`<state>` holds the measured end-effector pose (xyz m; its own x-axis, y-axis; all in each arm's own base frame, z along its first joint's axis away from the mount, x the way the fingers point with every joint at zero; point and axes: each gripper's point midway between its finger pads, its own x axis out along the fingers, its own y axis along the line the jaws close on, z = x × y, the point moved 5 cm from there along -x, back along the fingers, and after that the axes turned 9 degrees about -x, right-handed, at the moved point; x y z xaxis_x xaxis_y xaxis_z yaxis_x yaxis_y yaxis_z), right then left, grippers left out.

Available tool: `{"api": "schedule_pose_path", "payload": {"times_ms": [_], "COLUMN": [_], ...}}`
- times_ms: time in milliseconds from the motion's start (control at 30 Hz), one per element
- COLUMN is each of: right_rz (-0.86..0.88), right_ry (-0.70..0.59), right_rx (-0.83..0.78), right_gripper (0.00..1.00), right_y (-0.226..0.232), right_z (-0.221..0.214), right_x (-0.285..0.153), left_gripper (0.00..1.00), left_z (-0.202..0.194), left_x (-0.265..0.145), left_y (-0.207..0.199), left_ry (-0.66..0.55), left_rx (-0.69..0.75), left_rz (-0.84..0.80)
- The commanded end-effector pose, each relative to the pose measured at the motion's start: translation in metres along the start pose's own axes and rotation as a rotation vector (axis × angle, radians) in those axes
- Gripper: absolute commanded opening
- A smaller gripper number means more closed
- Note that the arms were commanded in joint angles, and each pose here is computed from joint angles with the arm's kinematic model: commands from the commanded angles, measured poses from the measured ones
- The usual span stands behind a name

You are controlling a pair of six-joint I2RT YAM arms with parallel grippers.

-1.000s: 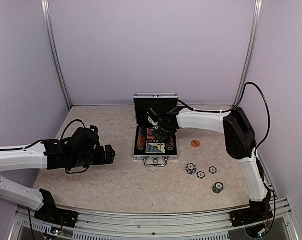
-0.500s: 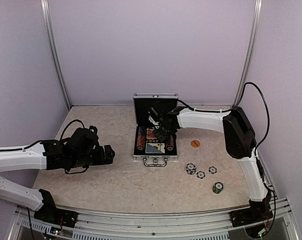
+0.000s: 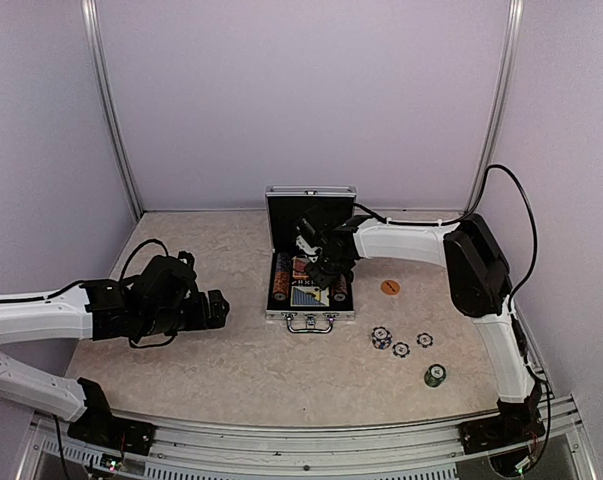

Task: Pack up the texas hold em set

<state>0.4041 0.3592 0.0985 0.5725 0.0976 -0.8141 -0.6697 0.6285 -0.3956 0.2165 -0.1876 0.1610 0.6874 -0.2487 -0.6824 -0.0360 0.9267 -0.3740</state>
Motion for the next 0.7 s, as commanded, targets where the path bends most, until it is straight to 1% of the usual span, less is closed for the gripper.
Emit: {"api": "schedule_pose_path", "payload": {"times_ms": [0,333,533,667], "right_rz": [0.042,0.053,-0.01,-0.085], "right_ry": [-0.037,-0.032,-0.014,0.006], "right_rx": [0.018,0.02,0.022,0.029], "right_gripper": [0.46,0.46,0.47,0.47], "right_y": [0.005,0.006,-0.001,-0.011], "right_z": [0.007,0.007,0.006,0.005], "right_x": [-0.013,-0.013,-0.012,-0.011], "left_gripper": [0.99,0.99,0.99,0.99], "left_z": [0.003,0.004,0.005,0.006], "left_x": [-0.002,-0.003,-0.004,-0.004], "left_y": [0.0,-0.001,-0.003,-0.004], "left_ry": [-0.013,-0.015,-0.018,-0.017], "left_rx": [-0.009,-0.006,-0.008,-0.008], "left_rz": [-0.01,-0.015,-0.018,-0.022]}}
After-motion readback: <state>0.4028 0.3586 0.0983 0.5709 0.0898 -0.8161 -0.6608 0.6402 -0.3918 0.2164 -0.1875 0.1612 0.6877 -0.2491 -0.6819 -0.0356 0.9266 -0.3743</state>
